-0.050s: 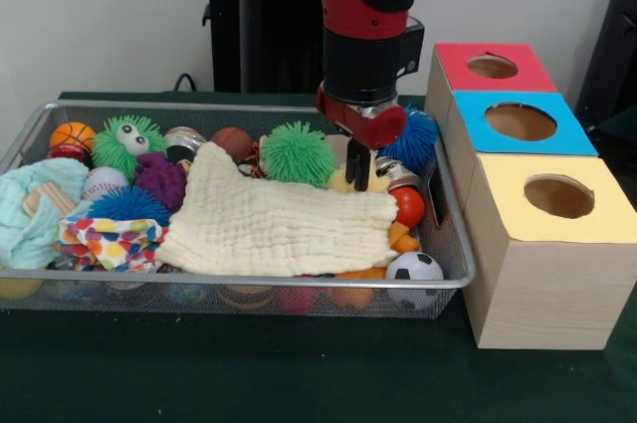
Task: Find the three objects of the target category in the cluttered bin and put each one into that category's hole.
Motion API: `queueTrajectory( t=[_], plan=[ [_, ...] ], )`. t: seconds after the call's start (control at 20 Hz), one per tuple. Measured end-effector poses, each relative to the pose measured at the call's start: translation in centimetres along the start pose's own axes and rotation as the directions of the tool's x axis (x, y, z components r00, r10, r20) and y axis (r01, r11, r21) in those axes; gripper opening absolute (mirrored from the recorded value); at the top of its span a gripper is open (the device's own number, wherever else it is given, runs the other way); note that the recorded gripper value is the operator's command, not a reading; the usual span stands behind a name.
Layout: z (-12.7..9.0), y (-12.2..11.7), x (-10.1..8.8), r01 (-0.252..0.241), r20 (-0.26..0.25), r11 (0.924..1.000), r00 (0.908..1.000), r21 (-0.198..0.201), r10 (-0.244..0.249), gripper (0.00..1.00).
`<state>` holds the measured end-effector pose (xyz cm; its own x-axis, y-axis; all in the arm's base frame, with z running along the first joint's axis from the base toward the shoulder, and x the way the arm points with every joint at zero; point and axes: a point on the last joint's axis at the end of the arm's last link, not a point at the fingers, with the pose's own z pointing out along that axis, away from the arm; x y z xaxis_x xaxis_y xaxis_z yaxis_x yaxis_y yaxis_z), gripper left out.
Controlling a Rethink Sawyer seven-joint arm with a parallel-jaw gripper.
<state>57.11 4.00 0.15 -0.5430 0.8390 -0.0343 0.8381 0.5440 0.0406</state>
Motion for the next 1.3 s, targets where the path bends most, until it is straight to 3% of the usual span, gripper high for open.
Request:
queueTrajectory(
  t=[0.2,0.65,0.7,1.3],
  plan=[
    [-0.2,0.3,0.3,0.021,0.010,0.9997,0.9997,0.015,-0.021,0.00],
    [-0.3,0.4,-0.2,0.026,-0.029,0.9987,0.9993,0.045,-0.025,0.00],
    [-0.3,0.4,-0.3,0.025,-0.032,0.9985,0.9992,0.048,-0.024,1.00],
    [-0.1,0.5,-0.5,0.026,-0.046,0.9981,0.9986,0.056,-0.023,1.00]
  ],
)
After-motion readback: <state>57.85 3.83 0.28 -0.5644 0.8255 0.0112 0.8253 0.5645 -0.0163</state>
